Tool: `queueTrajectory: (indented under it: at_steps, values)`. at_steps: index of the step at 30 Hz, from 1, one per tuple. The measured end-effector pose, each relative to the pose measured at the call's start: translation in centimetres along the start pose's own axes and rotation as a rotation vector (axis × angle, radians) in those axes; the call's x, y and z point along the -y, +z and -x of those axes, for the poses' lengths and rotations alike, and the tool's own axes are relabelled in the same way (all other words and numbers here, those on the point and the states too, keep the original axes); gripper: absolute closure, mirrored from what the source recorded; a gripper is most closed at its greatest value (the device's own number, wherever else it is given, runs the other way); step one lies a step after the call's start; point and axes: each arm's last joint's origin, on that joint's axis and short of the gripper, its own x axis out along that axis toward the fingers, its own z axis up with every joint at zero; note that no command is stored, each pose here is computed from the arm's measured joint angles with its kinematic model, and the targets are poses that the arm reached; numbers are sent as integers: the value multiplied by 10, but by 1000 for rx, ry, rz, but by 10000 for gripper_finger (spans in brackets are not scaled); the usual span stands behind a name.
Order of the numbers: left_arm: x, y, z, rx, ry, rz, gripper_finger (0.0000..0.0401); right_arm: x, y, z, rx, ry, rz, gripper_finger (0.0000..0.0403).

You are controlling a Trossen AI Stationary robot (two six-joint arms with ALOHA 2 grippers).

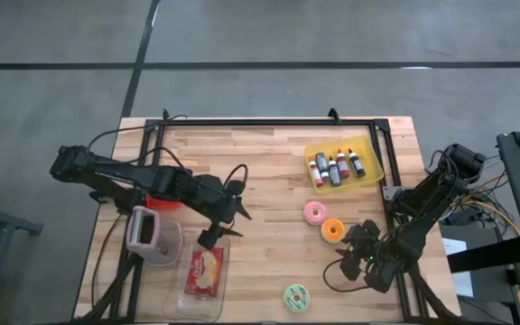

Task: Pick & Place Food Item
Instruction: Put the pink donut into the red bin

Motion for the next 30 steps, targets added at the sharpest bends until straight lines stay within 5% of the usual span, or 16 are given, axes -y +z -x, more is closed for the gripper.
queueTrajectory:
  at_steps: [9,21,30]
  values:
    - [-30,-2,14,104,-122,-64,165,0,0,0,12,2,-2,225]
    - [-56,-9,30,117,-41,-16,165,-1,8,1,287,9,113,225]
    - [-62,-7,66,201,6,-76,165,-3,8,1,295,20,110,225]
